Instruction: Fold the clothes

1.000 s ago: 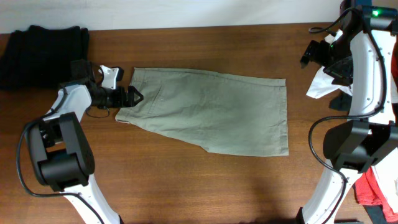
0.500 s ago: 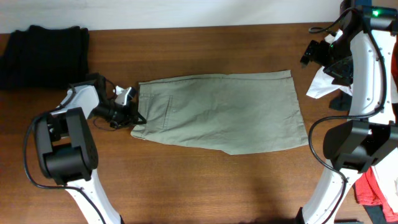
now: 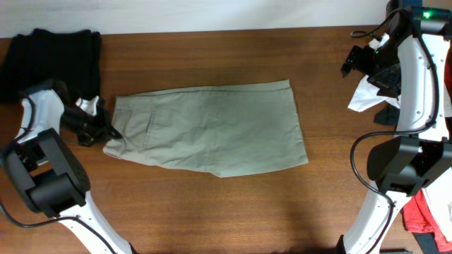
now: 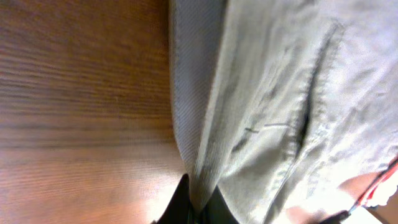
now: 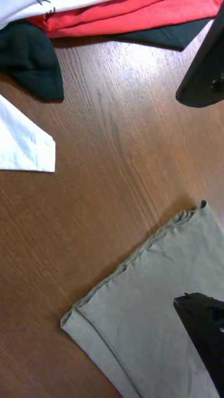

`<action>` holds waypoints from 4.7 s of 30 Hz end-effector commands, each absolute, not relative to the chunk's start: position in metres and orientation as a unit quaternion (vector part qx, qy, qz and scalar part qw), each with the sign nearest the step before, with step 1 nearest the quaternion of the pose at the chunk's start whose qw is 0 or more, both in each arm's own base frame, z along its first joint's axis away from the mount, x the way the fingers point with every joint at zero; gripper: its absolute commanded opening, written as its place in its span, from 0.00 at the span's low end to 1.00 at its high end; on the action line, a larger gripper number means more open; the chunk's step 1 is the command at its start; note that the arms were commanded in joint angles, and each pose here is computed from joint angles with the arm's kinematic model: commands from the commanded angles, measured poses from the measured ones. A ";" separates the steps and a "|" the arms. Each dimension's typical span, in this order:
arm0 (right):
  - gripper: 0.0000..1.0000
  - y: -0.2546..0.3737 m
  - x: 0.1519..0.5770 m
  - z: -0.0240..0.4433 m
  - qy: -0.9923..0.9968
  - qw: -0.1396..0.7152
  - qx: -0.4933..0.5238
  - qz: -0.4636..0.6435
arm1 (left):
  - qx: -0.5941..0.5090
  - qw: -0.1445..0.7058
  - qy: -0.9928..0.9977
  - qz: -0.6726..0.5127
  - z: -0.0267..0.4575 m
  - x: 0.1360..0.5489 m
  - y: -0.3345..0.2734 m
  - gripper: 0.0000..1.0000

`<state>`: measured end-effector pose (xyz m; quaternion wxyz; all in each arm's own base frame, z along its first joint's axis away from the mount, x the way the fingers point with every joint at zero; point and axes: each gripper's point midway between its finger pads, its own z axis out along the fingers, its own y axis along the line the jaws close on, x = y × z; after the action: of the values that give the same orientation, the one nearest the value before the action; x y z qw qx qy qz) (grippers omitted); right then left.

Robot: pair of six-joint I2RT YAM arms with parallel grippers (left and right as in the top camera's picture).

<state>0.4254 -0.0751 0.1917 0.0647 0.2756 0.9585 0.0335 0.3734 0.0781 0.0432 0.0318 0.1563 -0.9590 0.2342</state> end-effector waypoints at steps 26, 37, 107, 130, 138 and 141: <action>0.99 -0.080 0.425 0.190 0.957 0.063 0.282 0.027 | -0.137 -0.174 -0.960 0.172 0.265 0.381 -0.157 0.00; 0.98 -0.080 0.425 0.190 0.957 0.063 0.282 0.027 | -0.228 -0.121 -0.942 0.215 0.193 0.384 -0.282 0.00; 0.99 -0.080 0.425 0.190 0.957 0.063 0.282 0.027 | -0.074 0.075 -0.947 0.303 0.048 0.406 -0.157 0.99; 0.99 -0.080 0.425 0.190 0.957 0.063 0.282 0.027 | -0.075 0.051 -0.953 0.288 -0.028 0.391 -0.196 0.03; 0.99 -0.080 0.425 0.190 0.957 0.063 0.282 0.027 | -0.057 -0.049 -0.982 0.171 0.006 0.467 -0.122 0.01; 0.99 -0.080 0.425 0.190 0.957 0.063 0.282 0.027 | -0.089 -0.109 -0.983 0.121 0.032 0.501 -0.084 0.01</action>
<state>0.4253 -0.0751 0.1917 0.0645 0.2755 0.9586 0.0335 0.4594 -0.1429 0.0147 -0.0407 -0.0671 -0.9730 0.2169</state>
